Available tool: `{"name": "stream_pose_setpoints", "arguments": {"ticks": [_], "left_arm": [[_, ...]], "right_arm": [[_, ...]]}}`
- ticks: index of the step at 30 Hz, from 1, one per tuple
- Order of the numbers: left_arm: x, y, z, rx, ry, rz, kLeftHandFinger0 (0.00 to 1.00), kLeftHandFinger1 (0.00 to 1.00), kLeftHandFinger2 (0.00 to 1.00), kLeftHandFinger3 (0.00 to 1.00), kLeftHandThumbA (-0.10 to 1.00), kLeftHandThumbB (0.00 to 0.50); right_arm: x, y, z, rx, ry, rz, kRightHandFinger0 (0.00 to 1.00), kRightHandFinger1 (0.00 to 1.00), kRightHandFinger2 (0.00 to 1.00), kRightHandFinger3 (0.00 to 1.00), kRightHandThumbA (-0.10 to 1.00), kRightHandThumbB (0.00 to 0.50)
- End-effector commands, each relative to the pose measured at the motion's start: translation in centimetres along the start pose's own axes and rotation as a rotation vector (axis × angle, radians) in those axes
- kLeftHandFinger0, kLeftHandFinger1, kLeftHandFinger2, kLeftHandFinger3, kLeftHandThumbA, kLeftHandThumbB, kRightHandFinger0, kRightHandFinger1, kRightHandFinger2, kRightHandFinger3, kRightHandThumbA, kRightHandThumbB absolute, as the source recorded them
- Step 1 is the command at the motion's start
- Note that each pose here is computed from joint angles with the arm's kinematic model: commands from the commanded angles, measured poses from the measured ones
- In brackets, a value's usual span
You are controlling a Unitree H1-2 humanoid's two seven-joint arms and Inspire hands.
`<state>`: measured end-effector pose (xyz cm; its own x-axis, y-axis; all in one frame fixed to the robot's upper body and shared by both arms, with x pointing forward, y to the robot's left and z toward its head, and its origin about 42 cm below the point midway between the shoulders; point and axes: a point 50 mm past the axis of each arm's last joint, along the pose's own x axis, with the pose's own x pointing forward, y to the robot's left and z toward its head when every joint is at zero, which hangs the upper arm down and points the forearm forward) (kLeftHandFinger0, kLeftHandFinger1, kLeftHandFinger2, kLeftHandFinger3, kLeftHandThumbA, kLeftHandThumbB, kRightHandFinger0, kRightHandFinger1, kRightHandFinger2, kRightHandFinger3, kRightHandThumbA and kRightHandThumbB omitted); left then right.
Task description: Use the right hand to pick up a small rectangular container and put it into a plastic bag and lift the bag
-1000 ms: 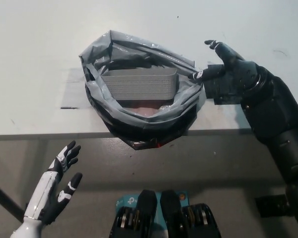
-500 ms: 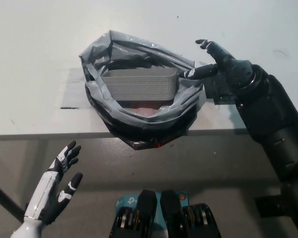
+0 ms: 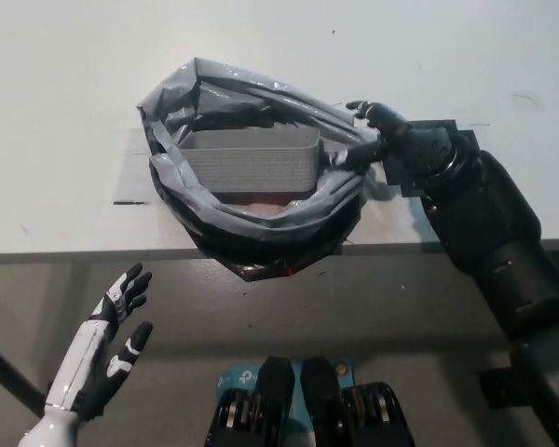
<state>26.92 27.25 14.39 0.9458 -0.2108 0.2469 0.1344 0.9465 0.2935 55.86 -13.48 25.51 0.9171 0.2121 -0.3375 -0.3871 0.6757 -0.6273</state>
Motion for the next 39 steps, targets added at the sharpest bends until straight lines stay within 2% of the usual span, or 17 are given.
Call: {"name": "stream_pose_setpoints", "arguments": {"ticks": [1,6,9,11,12,13,14,16,19,20,21,22,23,29,32,34,39], "left_arm": [[0.7,0.6,1.1,0.027,-0.062,-0.025,1.00,1.00,1.00,1.00,0.87,0.256],[0.9,0.6,1.3,0.028,-0.063,-0.024,1.00,1.00,1.00,1.00,0.88,0.267],[1.0,0.6,1.3,0.035,-0.065,-0.025,1.00,1.00,1.00,1.00,0.89,0.264],[1.1,0.7,1.3,0.033,-0.065,-0.026,1.00,1.00,1.00,1.00,0.89,0.267],[1.1,0.7,1.2,0.034,-0.065,-0.026,1.00,1.00,1.00,1.00,0.90,0.273],[1.2,0.8,1.2,0.035,-0.065,-0.026,1.00,1.00,1.00,1.00,0.90,0.273],[1.2,0.8,1.3,0.038,-0.064,-0.026,1.00,1.00,1.00,1.00,0.91,0.279],[1.3,0.8,1.4,0.042,-0.063,-0.029,1.00,1.00,1.00,1.00,0.91,0.279],[1.4,0.7,1.4,0.044,-0.060,-0.030,1.00,1.00,1.00,1.00,0.91,0.278],[1.4,0.8,1.4,0.053,-0.057,-0.031,1.00,1.00,1.00,1.00,0.91,0.264],[1.5,0.8,1.4,0.058,-0.056,-0.032,1.00,1.00,1.00,1.00,0.91,0.264],[1.5,0.9,1.5,0.058,-0.054,-0.032,1.00,1.00,1.00,1.00,0.91,0.264],[1.6,0.9,1.5,0.061,-0.054,-0.031,1.00,1.00,1.00,1.00,0.92,0.264],[1.8,0.9,1.7,0.063,-0.051,-0.033,1.00,1.00,1.00,1.00,0.92,0.266],[2.0,1.0,1.7,0.065,-0.057,-0.035,1.00,1.00,1.00,1.00,0.93,0.266],[2.1,1.0,1.8,0.065,-0.057,-0.036,1.00,1.00,1.00,1.00,0.94,0.274],[2.5,1.1,1.9,0.069,-0.060,-0.032,1.00,1.00,1.00,1.00,0.94,0.278]], "right_arm": [[0.1,-1.9,3.3,-0.025,-0.093,-0.005,1.00,1.00,1.00,1.00,0.80,0.401],[0.4,-2.0,2.9,-0.056,-0.086,0.007,1.00,1.00,1.00,1.00,0.82,0.379],[0.4,-2.3,2.9,-0.018,-0.087,0.021,0.99,1.00,1.00,1.00,0.71,0.333],[0.3,-2.6,3.2,-0.023,-0.086,0.018,0.83,1.00,1.00,1.00,0.66,0.303],[0.3,-2.7,3.3,-0.018,-0.086,0.012,0.71,0.83,0.99,1.00,0.58,0.253],[0.3,-2.7,3.4,-0.013,-0.085,0.006,0.65,0.78,0.93,1.00,0.54,0.244],[0.3,-2.8,3.5,-0.007,-0.090,-0.005,0.52,0.60,0.72,0.90,0.48,0.216],[0.3,-3.1,3.8,0.012,-0.094,-0.020,0.05,0.10,0.33,0.49,0.33,0.187],[0.2,-3.5,4.0,0.034,-0.104,-0.043,0.00,0.13,0.44,0.51,0.25,0.180],[0.1,-3.8,4.4,0.108,-0.127,-0.074,0.02,0.31,0.65,0.62,0.17,0.180],[0.0,-4.1,4.7,0.156,-0.146,-0.091,0.02,0.31,0.65,0.62,0.17,0.180],[-0.1,-4.4,4.8,0.178,-0.150,-0.098,0.02,0.40,0.76,0.81,0.16,0.170],[-0.1,-4.7,5.0,0.221,-0.152,-0.110,0.04,0.43,0.78,0.83,0.16,0.177],[-0.3,-5.9,5.1,0.371,-0.156,-0.124,0.00,0.27,0.57,0.43,0.13,0.201],[-0.4,-6.1,5.0,0.393,-0.153,-0.124,0.00,0.29,0.62,0.41,0.14,0.194],[-0.5,-6.2,5.0,0.401,-0.148,-0.123,0.00,0.32,0.67,0.56,0.15,0.183],[-0.9,-7.4,6.4,0.411,-0.169,-0.109,0.00,0.27,0.65,0.59,0.16,0.162]]}}
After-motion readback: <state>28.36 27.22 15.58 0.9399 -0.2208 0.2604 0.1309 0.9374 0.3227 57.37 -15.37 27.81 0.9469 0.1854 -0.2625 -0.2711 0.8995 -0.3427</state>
